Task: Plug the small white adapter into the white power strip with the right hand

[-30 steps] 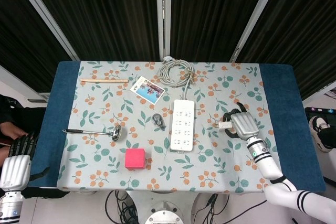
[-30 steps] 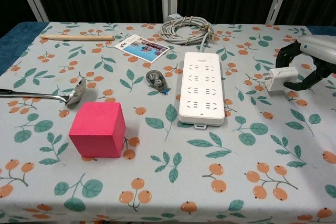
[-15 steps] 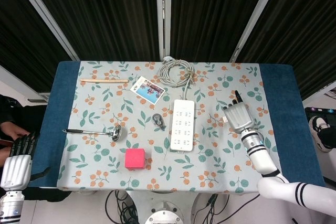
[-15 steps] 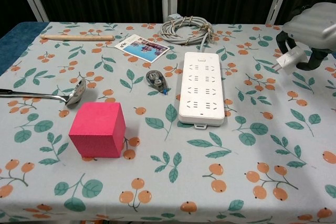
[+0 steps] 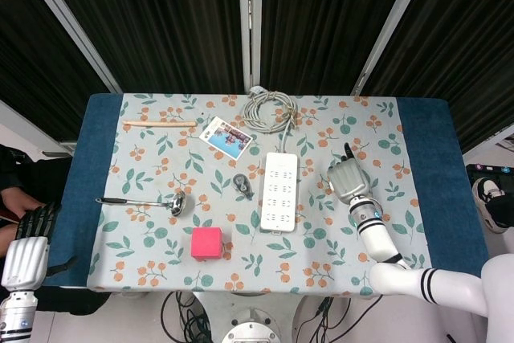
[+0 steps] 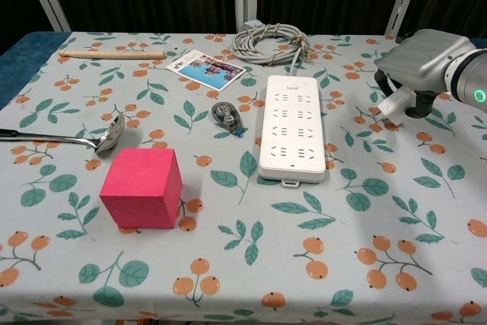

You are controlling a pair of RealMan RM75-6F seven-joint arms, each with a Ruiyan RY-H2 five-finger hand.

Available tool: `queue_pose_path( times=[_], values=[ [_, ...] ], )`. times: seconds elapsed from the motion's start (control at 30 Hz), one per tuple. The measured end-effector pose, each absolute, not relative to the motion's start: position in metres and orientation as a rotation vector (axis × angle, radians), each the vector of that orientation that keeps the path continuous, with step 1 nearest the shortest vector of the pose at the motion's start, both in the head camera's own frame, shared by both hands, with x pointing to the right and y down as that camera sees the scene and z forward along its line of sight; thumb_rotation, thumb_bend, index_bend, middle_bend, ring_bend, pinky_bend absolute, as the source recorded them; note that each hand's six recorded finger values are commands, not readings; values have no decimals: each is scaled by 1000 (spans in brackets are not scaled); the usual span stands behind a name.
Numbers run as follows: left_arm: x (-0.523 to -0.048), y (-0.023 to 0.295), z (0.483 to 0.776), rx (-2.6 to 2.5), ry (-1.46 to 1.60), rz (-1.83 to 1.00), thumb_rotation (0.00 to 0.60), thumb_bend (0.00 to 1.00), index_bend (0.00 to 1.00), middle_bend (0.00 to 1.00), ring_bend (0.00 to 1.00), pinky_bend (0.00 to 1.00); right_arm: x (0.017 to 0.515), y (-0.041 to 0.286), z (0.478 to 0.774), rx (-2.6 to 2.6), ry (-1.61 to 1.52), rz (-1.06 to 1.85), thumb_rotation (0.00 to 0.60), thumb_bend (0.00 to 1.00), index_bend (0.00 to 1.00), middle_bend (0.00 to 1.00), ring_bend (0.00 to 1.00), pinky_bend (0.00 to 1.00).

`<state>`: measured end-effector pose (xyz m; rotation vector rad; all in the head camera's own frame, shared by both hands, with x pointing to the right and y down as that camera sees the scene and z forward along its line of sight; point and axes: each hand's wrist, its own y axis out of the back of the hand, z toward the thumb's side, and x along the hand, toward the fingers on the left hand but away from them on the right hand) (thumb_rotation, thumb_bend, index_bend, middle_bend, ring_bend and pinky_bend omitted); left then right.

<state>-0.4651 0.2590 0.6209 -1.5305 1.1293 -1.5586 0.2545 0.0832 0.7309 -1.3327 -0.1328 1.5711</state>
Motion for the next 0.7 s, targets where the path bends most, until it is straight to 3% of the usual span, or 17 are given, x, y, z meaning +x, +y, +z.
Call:
queue_pose_path(
  times=[0.23,0.47,0.7],
  values=[
    [-467,260,622,-1529,1133,-1564,600,0,20,0,0,0,250,85,735,-1336,-124,1578,600,416,482,475,220,0],
    [-467,261,622,-1529,1135,-1564,600,0,20,0,0,0,247,88,735,-1349,-128,1575,600,343,332,432,187,0],
    [-468,261,622,-1527,1138,-1564,600,0,20,0,0,0,242,89,733,-1366,-133,1567,600,327,263,389,162,0]
  ],
)
